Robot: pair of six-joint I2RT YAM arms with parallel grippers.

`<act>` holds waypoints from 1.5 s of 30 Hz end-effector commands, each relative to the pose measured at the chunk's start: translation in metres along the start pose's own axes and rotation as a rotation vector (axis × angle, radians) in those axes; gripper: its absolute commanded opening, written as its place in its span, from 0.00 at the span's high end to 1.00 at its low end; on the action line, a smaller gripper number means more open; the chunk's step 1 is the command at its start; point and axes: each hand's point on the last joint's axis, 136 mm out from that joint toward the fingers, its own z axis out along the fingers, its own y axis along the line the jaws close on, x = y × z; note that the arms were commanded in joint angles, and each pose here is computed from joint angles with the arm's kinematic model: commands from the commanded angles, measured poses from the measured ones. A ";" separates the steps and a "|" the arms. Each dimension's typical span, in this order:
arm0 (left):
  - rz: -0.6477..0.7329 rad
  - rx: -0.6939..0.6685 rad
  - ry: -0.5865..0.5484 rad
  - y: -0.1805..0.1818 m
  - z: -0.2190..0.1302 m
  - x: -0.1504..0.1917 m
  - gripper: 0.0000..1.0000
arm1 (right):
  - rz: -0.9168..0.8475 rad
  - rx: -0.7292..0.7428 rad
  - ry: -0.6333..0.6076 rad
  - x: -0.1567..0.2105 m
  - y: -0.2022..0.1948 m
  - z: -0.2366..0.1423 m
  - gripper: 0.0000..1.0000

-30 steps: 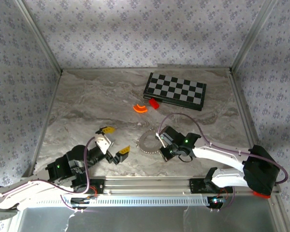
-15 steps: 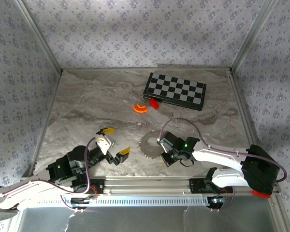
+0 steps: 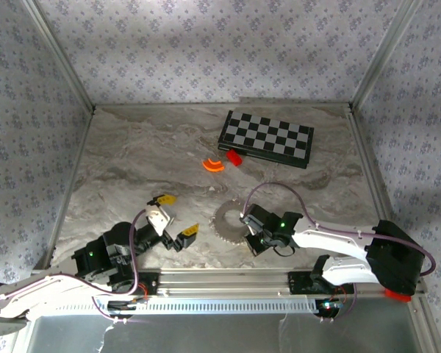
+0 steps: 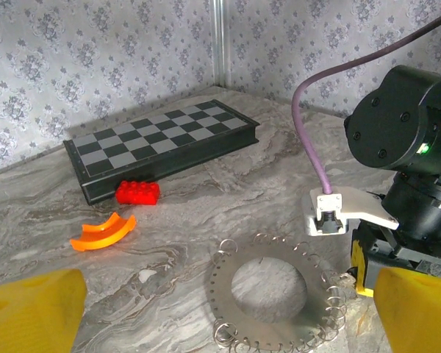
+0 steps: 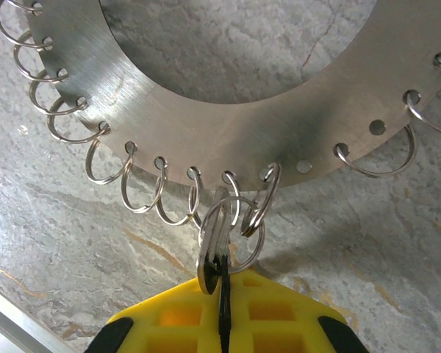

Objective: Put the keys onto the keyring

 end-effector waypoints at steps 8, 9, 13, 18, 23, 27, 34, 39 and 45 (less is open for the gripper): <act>-0.021 -0.006 -0.028 0.002 -0.001 -0.002 0.00 | 0.027 0.053 0.007 0.006 -0.010 0.001 1.00; -0.023 -0.010 -0.028 0.003 -0.001 -0.002 0.00 | 0.030 0.053 0.005 0.006 -0.010 0.000 1.00; -0.024 -0.013 -0.040 0.004 -0.003 -0.004 0.00 | 0.039 0.066 0.002 0.006 -0.012 -0.001 0.96; -0.026 -0.023 -0.043 0.006 -0.006 -0.005 0.01 | 0.057 0.069 -0.050 0.001 -0.014 -0.008 0.83; -0.038 -0.062 -0.050 0.014 -0.010 -0.007 0.01 | 0.071 0.057 -0.149 -0.011 -0.013 -0.028 0.75; -0.046 -0.095 -0.071 0.021 -0.016 -0.011 0.00 | 0.065 0.058 -0.262 -0.022 -0.015 -0.055 0.62; -0.081 -0.190 -0.109 0.041 -0.029 -0.013 0.00 | 0.081 0.089 -0.467 -0.034 -0.030 -0.104 0.46; -0.101 -0.363 -0.063 0.071 -0.042 -0.002 0.00 | 0.078 0.104 -0.601 -0.042 -0.039 -0.131 0.30; -0.098 -0.613 -0.004 0.110 -0.068 0.011 0.00 | 0.055 0.196 -0.694 -0.051 -0.056 -0.155 0.15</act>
